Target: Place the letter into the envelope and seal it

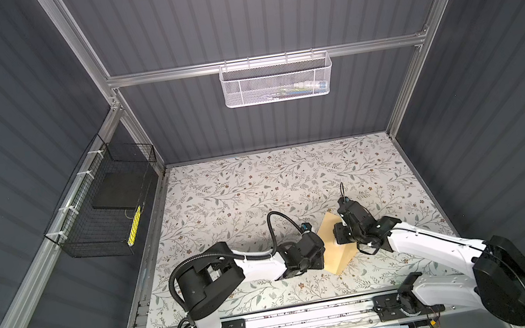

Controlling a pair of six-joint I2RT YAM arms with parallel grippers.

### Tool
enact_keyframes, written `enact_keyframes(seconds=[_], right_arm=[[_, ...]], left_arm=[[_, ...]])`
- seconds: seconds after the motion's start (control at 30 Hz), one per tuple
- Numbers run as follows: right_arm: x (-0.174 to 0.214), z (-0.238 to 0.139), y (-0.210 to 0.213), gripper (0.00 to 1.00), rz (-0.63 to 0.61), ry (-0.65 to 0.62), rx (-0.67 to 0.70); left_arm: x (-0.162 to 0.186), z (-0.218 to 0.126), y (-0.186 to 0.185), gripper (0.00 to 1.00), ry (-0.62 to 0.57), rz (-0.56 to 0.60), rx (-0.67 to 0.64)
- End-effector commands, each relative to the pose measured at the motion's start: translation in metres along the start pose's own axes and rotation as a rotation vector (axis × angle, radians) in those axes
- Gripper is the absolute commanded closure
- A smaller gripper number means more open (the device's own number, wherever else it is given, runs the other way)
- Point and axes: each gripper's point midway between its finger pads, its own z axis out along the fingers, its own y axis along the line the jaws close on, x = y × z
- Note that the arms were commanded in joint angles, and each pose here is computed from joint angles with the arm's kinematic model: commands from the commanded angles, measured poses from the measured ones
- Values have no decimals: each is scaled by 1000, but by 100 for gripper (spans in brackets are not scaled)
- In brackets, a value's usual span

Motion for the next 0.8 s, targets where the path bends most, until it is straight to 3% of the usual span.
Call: enact_keyframes(seconds=[0.0, 0.77], right_arm=[[18, 0, 3, 100, 13, 35, -20], [66, -12, 20, 100, 79, 79, -83]], left_arm=[[41, 10, 55, 100, 116, 1, -186], [43, 11, 57, 100, 116, -11, -193]])
